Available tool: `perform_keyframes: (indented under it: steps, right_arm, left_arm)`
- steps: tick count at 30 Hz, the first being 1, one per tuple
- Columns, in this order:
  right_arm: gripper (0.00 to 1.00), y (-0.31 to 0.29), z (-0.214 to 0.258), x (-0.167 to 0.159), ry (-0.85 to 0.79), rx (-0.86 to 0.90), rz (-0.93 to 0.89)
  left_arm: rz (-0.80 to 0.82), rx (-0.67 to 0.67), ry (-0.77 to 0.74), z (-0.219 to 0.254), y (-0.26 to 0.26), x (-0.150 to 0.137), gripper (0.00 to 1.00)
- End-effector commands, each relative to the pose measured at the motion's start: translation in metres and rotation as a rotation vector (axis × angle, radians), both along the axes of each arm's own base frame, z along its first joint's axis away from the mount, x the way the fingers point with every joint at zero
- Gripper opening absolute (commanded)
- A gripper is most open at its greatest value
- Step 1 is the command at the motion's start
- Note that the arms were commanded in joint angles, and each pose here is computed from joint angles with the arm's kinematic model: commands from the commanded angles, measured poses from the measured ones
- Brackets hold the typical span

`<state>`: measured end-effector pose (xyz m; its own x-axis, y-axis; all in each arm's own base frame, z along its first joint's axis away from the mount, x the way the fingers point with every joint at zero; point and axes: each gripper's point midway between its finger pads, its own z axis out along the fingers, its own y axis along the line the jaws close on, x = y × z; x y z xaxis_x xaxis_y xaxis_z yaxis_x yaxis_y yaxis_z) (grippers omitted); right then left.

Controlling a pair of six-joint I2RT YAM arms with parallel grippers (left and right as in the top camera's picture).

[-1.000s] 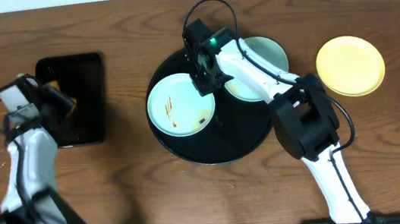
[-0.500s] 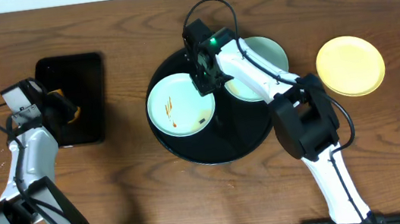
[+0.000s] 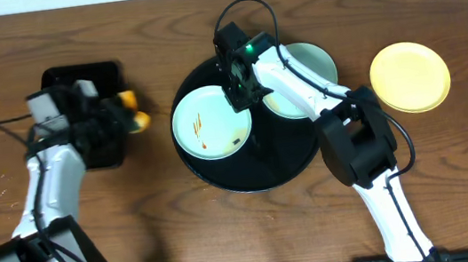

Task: Clean dirty plates on tray and stack at the side
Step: 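Bring the sponge back down onto the green plate with the left gripper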

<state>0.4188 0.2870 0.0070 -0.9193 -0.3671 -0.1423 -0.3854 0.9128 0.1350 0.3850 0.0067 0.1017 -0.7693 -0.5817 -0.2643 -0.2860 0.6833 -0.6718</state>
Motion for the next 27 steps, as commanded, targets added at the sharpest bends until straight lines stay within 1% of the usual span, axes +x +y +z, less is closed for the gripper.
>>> perform_keyframes:
  steps: [1, 3, 8, 12, 15, 16, 19, 22, 27]
  right_arm:
    - [0.01, -0.002, -0.019, -0.013, 0.049, -0.032, -0.010]
    - [0.01, -0.002, -0.019, -0.013, 0.049, -0.032, -0.010]
    - [0.01, -0.002, -0.019, -0.013, 0.050, -0.032, -0.017]
    - [0.01, -0.002, -0.019, -0.013, 0.049, -0.031, -0.017]
    - [0.01, -0.002, -0.019, -0.013, 0.049, -0.031, -0.021]
    - [0.01, -0.001, -0.019, -0.013, 0.048, -0.029, -0.028]
    - [0.01, -0.001, -0.019, -0.013, 0.049, -0.029, -0.035]
    - [0.01, -0.001, -0.019, -0.013, 0.049, -0.029, -0.035]
    - [0.01, -0.001, -0.019, -0.012, 0.048, -0.029, -0.035]
  left_arm:
    - [-0.149, -0.059, 0.007, 0.006, -0.055, -0.009, 0.07]
    - [-0.210, -0.020, 0.018, 0.002, -0.075, -0.014, 0.07]
    - [-0.246, 0.154, 0.090, -0.020, -0.099, -0.026, 0.08]
    - [-0.299, 0.197, 0.093, -0.024, -0.122, -0.032, 0.07]
    - [-0.296, 0.296, 0.105, -0.034, -0.123, -0.033, 0.07]
    - [-0.290, 0.348, 0.108, -0.039, -0.122, -0.032, 0.07]
    - [-0.220, 0.438, 0.137, -0.052, -0.116, -0.029, 0.08]
    - [-0.160, 0.479, 0.144, -0.059, -0.113, -0.023, 0.07]
    - [-0.137, 0.462, 0.114, -0.065, -0.125, -0.012, 0.07]
